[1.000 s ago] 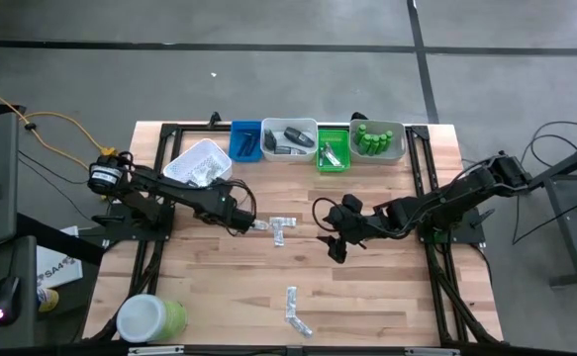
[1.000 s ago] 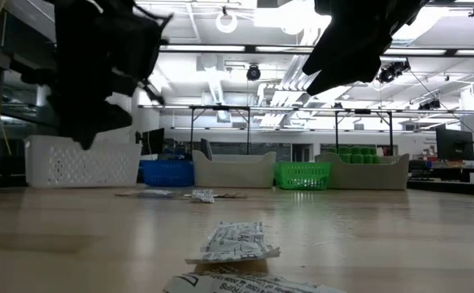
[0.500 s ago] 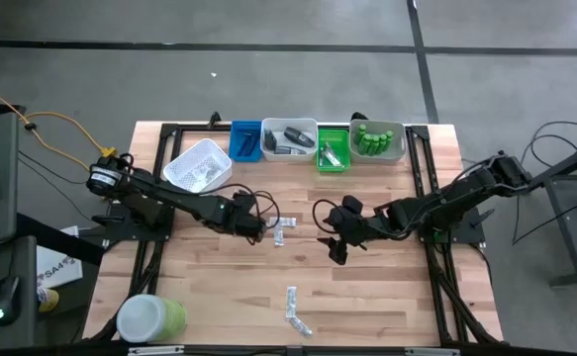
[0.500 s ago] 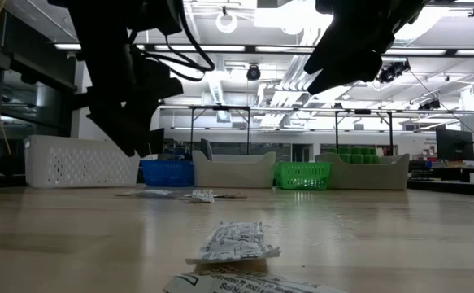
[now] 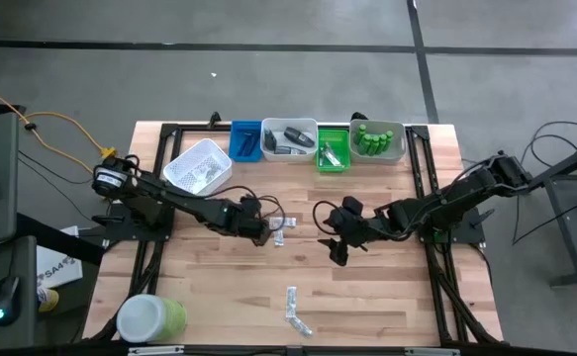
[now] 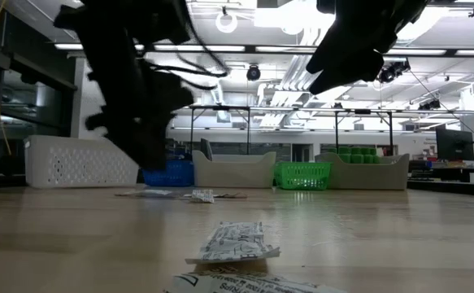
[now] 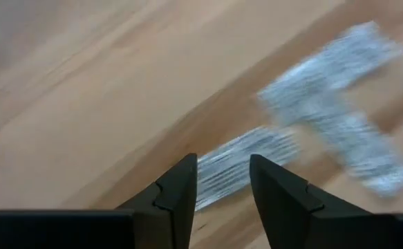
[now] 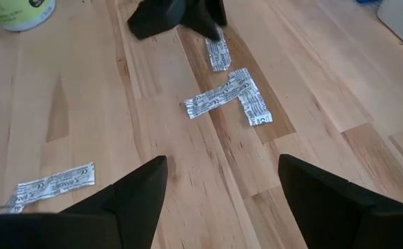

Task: Pick & Place Travel size toiletries
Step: Put the bandage pack into the left white bin

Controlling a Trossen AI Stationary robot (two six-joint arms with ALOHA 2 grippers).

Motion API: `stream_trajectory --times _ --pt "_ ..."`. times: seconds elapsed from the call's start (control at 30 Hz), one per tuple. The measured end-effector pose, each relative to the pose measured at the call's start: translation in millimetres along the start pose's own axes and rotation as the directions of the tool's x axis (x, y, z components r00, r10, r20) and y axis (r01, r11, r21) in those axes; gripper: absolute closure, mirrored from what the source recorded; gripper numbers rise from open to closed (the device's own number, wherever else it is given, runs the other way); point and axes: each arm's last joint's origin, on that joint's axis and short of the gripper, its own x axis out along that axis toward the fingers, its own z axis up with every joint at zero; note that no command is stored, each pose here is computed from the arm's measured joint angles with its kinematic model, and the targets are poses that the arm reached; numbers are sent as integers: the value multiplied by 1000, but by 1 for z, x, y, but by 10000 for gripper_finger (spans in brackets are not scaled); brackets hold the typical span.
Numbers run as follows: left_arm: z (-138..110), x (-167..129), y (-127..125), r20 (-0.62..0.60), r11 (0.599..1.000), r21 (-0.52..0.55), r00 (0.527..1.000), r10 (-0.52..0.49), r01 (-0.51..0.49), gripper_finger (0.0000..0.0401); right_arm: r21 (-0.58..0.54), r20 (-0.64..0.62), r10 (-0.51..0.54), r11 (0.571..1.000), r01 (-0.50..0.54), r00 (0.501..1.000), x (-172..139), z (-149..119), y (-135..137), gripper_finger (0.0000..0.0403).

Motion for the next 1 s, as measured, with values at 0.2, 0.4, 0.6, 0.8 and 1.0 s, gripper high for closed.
stream_trajectory --times 0.2,0.4,0.6,0.8,1.0 --pt "-1 10 -11 -6 995 69 997 -74 75 231 -8 -2 10 1000 -10 1000 -1 -2 3 133" --pt "-4 13 -7 -12 1000 10 1000 -21 21 159 -12 -5 11 1000 -11 1000 -2 -3 4 133" --pt "-5 12 -4 -16 995 -99 1000 20 -21 135 -12 -4 8 1000 -8 1000 -2 -3 4 133" --pt "-10 22 -3 -20 990 -127 997 68 -70 134 -11 -2 9 1000 -9 1000 -2 -3 4 133" --pt "-16 36 -6 -17 984 -135 994 110 -112 134 -12 -3 10 1000 -10 1000 -2 -3 4 133"
